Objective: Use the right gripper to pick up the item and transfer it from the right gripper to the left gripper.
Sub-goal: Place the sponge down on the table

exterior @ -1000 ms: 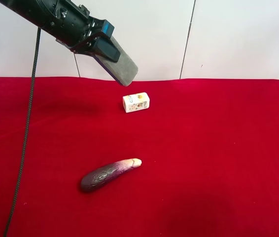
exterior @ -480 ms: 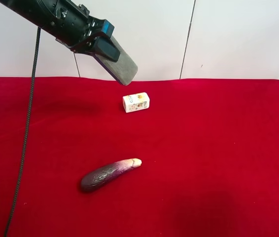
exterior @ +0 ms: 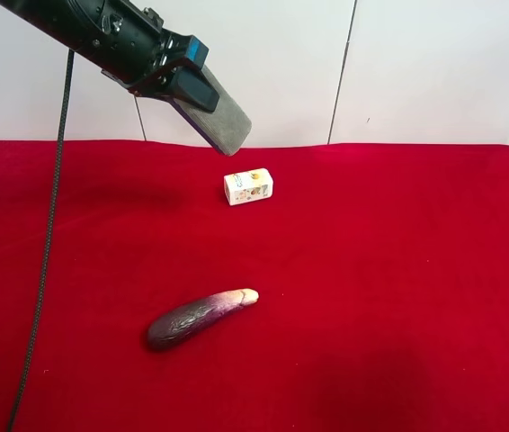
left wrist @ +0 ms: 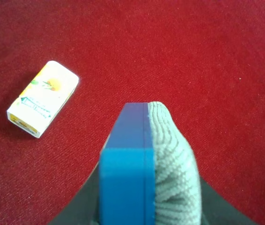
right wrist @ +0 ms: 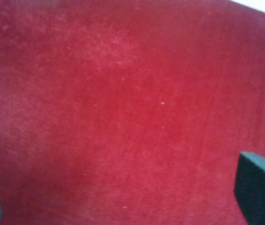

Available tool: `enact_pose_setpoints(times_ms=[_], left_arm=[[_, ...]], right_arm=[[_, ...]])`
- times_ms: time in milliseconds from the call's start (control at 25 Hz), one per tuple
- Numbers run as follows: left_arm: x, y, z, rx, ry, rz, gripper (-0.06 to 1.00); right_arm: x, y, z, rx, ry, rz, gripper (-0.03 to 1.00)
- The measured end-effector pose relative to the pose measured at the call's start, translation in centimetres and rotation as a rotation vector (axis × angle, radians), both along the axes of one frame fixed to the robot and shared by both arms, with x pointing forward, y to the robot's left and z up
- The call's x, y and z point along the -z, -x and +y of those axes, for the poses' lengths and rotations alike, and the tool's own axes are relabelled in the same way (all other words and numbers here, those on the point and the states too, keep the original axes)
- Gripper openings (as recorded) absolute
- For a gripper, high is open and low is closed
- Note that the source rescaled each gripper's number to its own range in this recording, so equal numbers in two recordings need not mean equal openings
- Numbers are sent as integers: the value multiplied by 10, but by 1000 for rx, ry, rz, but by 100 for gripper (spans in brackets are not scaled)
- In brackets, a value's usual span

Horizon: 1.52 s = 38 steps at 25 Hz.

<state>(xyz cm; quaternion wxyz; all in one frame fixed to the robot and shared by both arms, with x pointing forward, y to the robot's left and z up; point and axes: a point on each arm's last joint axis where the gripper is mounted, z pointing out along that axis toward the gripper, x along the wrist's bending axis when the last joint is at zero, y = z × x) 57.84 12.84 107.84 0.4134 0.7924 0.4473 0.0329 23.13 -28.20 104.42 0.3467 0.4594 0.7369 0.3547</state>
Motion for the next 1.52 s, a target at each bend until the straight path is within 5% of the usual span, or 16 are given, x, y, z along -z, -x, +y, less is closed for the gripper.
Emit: enact_pose_setpoints(times_ms=[760, 1520], left_arm=[[0, -1, 0, -4, 1, -5, 1], [0, -1, 0, -5, 1, -5, 1]], right_arm=[[-5, -3, -1, 177, -283, 8, 100], [-4, -4, -9, 263, -263, -6, 100]])
